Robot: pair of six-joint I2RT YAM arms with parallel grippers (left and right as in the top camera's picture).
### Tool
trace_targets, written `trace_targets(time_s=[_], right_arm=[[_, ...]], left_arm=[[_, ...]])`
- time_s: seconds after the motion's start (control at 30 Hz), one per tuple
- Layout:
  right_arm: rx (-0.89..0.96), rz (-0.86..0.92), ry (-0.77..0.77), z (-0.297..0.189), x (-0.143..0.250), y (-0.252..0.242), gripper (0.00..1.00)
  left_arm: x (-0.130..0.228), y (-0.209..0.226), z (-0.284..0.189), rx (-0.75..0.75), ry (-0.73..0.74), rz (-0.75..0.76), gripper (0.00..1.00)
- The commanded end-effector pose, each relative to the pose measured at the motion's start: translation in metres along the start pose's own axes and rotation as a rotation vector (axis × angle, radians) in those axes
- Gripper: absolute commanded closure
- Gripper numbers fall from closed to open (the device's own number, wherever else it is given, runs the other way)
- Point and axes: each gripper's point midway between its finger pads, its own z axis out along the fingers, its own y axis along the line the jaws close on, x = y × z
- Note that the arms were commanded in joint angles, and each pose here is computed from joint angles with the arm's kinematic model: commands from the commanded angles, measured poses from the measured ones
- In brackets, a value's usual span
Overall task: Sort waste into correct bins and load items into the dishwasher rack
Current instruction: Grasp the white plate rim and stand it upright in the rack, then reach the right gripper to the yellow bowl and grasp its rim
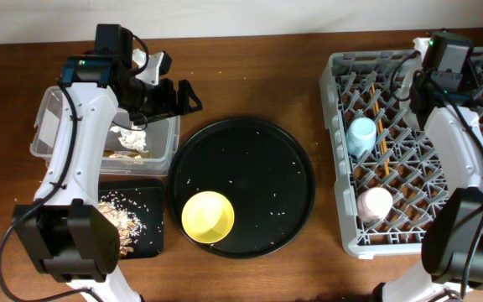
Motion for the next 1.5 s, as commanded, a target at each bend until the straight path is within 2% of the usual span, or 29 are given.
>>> trace_targets(time_s=[0.0,0.03,0.1,0.17,0.27,0.4,0.53,0.67,0.77,0.8,0.87,0.97,1.1,1.37,1.47], right_arm=[[-0.003,0.002,-0.051,-0.011,-0.017,-0.002,0.76],[-0.004,0.001,-0.052,-0.011,-0.018,-0.001,0.28],[-0.005,0.000,-0.055,-0.012,-0.019,0.000,0.18],[0.011,0.007,-0.051,-0.014,-0.019,-0.005,0.12],[0.075,0.041,-0.055,-0.027,-0.022,-0.026,0.11],[0.100,0.082,-0.158,-0.077,-0.046,-0.048,0.12],[0.003,0.137,-0.247,-0.133,-0.064,-0.029,0.29],[-0.214,0.152,-0.253,-0.179,-0.061,0.027,0.30],[-0.555,0.053,-0.266,-0.239,-0.052,0.109,0.31],[-0.689,0.003,-0.276,-0.265,-0.048,0.138,0.33],[-0.933,-0.067,-0.295,-0.319,-0.038,0.183,0.45],[-1.224,-0.111,-0.312,-0.389,-0.027,0.224,0.49],[-1.349,-0.141,-0.244,-0.433,-0.011,0.260,0.50],[-1.496,-0.335,-0.162,-0.485,0.026,0.349,0.52],[-1.508,-0.337,-0.089,-0.495,0.038,0.382,0.53]], left_arm=[[-0.003,-0.002,-0.009,-0.001,-0.025,0.002,0.00],[-0.003,-0.002,-0.009,-0.001,-0.025,0.002,0.00],[-0.003,-0.002,-0.009,-0.001,-0.025,0.002,0.00],[-0.003,-0.002,-0.009,-0.001,-0.025,0.002,0.00],[-0.003,-0.002,-0.009,-0.001,-0.025,0.002,0.00],[-0.003,-0.002,-0.009,-0.001,-0.025,0.002,0.00],[-0.003,-0.002,-0.009,-0.001,-0.025,0.002,0.00],[-0.003,-0.002,-0.009,-0.001,-0.025,0.002,0.00],[-0.003,-0.002,-0.009,-0.001,-0.025,0.002,0.00],[-0.003,-0.002,-0.009,-0.001,-0.025,0.002,0.00],[-0.003,-0.002,-0.009,-0.001,-0.025,0.002,0.00],[-0.003,-0.002,-0.009,-0.001,-0.025,0.002,0.00],[-0.003,-0.002,-0.009,-0.001,-0.025,0.002,0.00],[-0.003,-0.002,-0.009,-0.001,-0.025,0.002,0.00],[-0.003,-0.002,-0.009,-0.001,-0.025,0.002,0.00]])
